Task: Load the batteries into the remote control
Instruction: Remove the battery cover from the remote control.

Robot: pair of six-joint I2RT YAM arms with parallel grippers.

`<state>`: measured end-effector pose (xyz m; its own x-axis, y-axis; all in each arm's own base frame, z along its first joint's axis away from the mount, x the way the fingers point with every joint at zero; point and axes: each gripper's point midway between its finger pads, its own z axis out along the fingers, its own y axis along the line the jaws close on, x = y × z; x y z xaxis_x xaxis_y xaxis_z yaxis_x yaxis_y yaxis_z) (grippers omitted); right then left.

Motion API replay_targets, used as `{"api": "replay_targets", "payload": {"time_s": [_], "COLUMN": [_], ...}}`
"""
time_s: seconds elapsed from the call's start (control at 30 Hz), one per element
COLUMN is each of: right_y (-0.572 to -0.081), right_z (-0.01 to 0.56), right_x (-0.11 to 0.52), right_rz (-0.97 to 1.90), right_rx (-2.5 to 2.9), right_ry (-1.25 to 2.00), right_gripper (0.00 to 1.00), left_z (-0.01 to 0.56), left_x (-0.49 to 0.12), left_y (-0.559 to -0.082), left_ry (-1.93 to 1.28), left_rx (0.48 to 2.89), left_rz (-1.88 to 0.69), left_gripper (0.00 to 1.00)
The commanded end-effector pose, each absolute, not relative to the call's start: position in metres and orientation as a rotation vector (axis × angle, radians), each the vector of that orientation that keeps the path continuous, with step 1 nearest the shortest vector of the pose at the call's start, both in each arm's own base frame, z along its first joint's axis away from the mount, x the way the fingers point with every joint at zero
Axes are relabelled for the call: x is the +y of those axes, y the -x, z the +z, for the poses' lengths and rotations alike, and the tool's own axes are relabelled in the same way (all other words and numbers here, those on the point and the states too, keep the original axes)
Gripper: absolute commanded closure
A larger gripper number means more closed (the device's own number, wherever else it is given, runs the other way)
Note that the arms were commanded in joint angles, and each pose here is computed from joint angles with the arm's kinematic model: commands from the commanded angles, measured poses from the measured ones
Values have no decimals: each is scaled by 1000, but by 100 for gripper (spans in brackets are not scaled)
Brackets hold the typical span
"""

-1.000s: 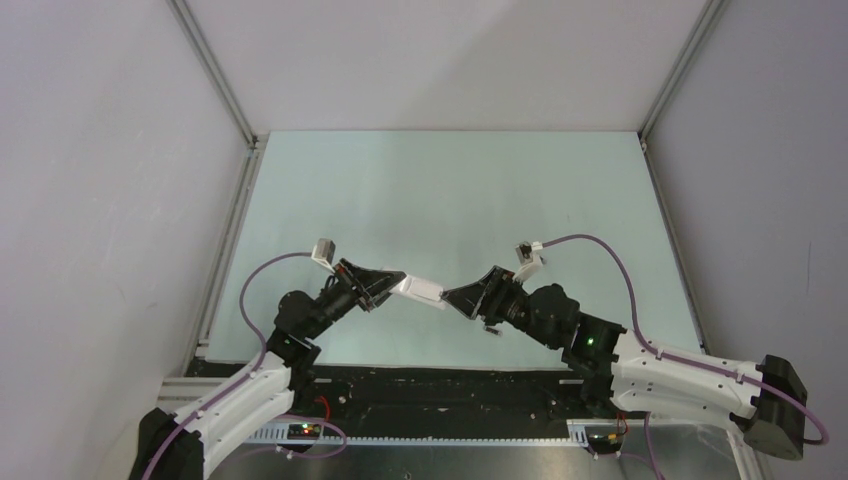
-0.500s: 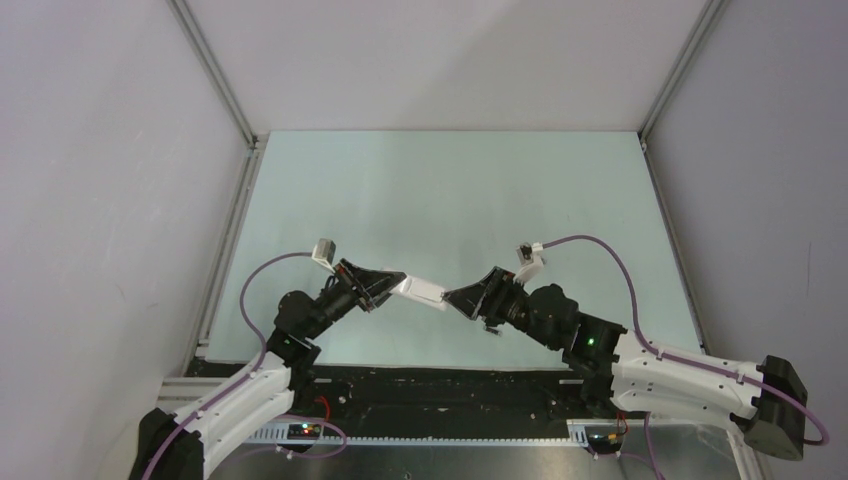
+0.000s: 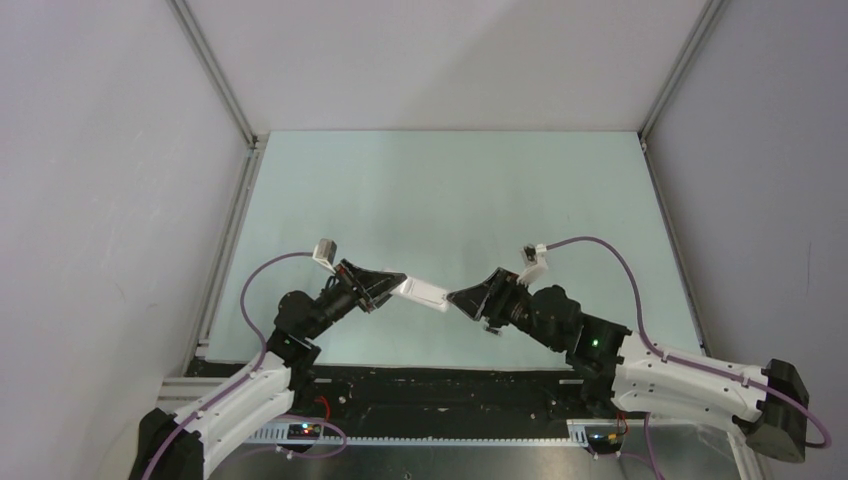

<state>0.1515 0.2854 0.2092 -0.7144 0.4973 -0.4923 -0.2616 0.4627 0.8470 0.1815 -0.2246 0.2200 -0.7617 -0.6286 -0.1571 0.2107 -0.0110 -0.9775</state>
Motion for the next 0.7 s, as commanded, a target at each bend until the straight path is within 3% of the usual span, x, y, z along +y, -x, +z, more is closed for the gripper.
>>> {"api": "replay_targets", "payload": {"time_s": [0.0, 0.33, 0.67], "right_y": [-157, -155, -146], "right_z": [214, 230, 275], "right_x": [275, 254, 256], "right_rz": [1291, 1210, 913], "right_rx": [1951, 1881, 1844], "right_ry": [-244, -117, 494], "right_gripper": [34, 33, 33], "left_z": [232, 227, 217], "left_x": [-224, -226, -229], "left_y": [-176, -178, -178], "left_ry": [394, 414, 428], "left_rx": [1631, 1652, 1704], "left_rz": [-1867, -1867, -1869], "left_gripper": [100, 100, 100]}}
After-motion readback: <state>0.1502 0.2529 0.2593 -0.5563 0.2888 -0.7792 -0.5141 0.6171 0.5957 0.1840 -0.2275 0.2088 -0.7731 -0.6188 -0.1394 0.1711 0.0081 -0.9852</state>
